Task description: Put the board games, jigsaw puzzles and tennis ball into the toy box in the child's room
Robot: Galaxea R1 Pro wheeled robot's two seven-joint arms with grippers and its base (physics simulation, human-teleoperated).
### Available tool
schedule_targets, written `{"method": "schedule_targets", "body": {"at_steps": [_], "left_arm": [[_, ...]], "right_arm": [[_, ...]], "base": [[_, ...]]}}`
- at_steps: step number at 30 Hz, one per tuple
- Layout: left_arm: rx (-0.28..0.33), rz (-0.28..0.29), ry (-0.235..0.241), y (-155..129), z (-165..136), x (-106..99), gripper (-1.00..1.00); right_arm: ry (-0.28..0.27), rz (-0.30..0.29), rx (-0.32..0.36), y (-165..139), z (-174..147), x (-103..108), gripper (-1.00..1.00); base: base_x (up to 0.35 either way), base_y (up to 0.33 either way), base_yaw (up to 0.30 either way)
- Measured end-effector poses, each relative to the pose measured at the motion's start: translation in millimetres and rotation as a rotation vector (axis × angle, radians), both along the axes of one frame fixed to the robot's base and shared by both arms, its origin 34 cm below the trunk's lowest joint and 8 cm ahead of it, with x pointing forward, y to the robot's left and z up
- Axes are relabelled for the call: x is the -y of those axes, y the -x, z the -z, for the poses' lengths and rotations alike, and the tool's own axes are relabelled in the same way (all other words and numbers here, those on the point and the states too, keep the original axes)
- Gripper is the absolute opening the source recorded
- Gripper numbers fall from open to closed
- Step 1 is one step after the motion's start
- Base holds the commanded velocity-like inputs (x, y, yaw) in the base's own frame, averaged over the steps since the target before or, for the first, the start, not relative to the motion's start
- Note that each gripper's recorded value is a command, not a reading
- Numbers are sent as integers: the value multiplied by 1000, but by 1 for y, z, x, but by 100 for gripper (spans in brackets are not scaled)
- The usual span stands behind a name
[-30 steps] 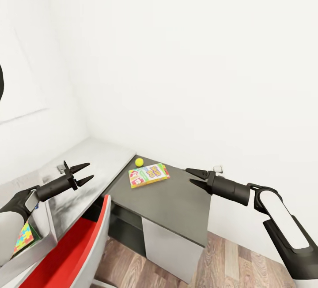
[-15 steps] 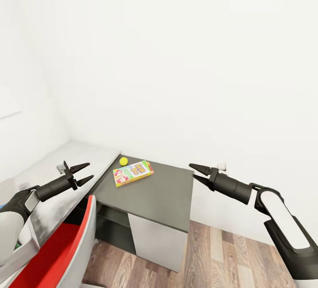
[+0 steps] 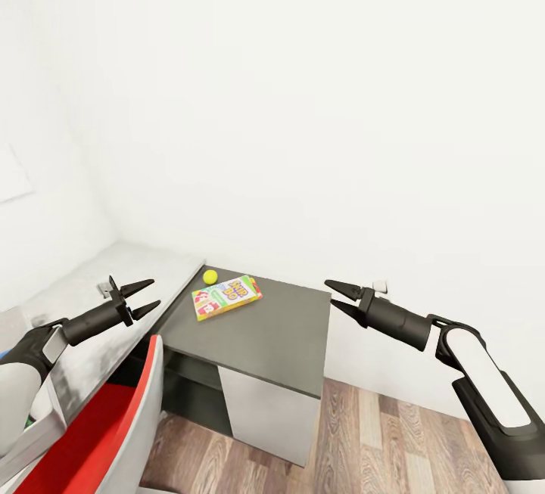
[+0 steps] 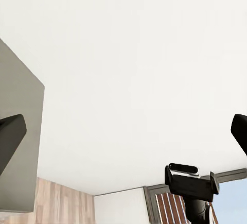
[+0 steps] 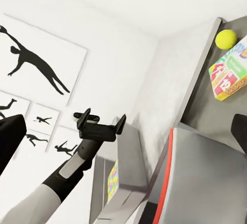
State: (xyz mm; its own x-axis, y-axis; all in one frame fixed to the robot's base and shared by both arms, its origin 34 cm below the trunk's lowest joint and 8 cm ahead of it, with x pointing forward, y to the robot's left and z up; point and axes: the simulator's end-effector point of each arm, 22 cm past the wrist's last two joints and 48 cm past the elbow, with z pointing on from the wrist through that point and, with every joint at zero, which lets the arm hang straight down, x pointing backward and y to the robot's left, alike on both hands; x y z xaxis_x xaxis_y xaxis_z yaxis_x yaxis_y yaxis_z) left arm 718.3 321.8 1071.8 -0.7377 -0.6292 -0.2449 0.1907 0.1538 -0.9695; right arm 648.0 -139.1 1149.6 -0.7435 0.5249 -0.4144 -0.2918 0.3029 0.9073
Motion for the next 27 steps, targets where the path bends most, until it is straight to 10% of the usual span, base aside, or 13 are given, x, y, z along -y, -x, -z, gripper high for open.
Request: {"method": "schedule_targets", "body": {"at_steps": [27], "left_arm": [[8,1,-1,1,-5,0,100]], "right_arm": [[1,4,10,1,-5,1,100]], "base": [[-29,-47,-156]]}}
